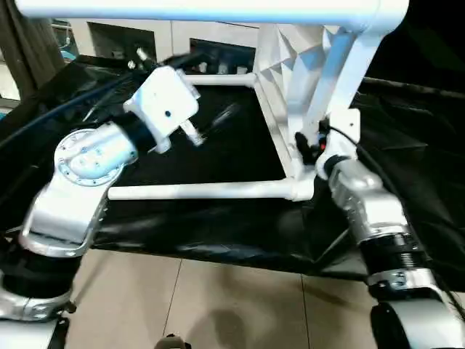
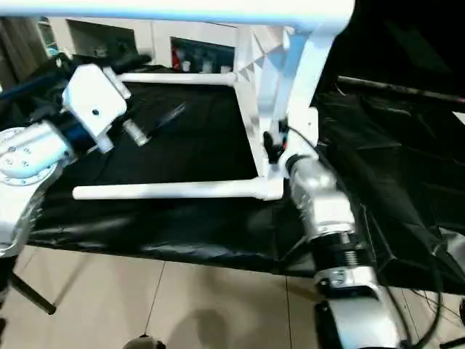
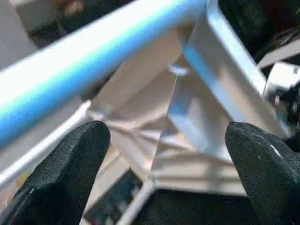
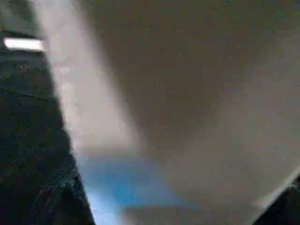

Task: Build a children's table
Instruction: Flip table

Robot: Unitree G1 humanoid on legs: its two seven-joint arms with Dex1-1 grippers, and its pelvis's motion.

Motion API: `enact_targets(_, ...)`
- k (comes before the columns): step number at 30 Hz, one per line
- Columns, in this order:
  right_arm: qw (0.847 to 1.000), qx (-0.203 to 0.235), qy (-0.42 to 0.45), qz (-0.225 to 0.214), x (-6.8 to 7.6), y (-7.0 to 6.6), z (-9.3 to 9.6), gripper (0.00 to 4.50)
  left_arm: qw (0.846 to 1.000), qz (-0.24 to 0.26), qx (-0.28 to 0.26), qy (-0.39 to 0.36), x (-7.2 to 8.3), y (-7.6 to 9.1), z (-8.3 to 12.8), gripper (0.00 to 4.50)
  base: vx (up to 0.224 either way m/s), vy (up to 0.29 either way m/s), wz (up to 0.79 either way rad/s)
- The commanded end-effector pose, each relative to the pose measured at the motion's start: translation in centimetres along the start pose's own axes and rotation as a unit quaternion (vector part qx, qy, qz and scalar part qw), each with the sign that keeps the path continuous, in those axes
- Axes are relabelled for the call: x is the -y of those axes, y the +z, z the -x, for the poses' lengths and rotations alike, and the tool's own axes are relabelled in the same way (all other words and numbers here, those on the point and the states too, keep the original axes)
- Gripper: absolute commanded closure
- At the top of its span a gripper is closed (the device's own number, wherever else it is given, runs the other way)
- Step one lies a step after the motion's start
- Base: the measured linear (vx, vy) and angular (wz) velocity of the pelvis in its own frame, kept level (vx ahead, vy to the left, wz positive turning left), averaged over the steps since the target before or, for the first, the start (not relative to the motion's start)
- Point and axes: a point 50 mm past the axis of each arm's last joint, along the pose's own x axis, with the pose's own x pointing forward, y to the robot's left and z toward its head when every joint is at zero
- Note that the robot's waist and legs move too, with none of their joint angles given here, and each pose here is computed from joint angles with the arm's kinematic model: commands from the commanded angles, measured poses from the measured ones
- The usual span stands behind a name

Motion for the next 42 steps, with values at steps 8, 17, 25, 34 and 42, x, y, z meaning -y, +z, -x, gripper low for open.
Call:
enact_targets(8, 0.998, 0.046, 0.013, 0.030, 0.5, 0.6, -0.7, 1.19, 0.996, -0.030, -0.006, -0.085, 2.0, 0.2, 0.4, 0.00, 0.000, 0.000, 0.00)
enact_targets(17, 0.996, 0.063, 0.033, 0.051, 0.9, 0.2, -1.1, 1.74, 0.986, -0.157, 0.046, 0.024, -1.6, 2.6, 0.4, 0.00, 0.000, 0.000, 0.00)
enact_targets(25, 0.996, 0.063, 0.037, 0.051, 0.8, -0.1, -1.2, 2.42, 0.969, -0.238, -0.001, 0.068, -3.0, 1.7, 0.7, 0.00, 0.000, 0.000, 0.00)
enact_targets(34, 0.995, 0.074, 0.044, 0.048, 0.4, -0.1, -1.3, 2.49, 0.928, -0.330, -0.112, 0.135, -5.9, -1.0, 1.3, 0.00, 0.000, 0.000, 0.00)
enact_targets(42, 0.994, 0.079, 0.045, 0.054, 0.5, 0.0, -1.3, 2.50, 0.904, -0.351, -0.144, 0.196, -7.7, -1.2, 2.1, 0.00, 0.000, 0.000, 0.00)
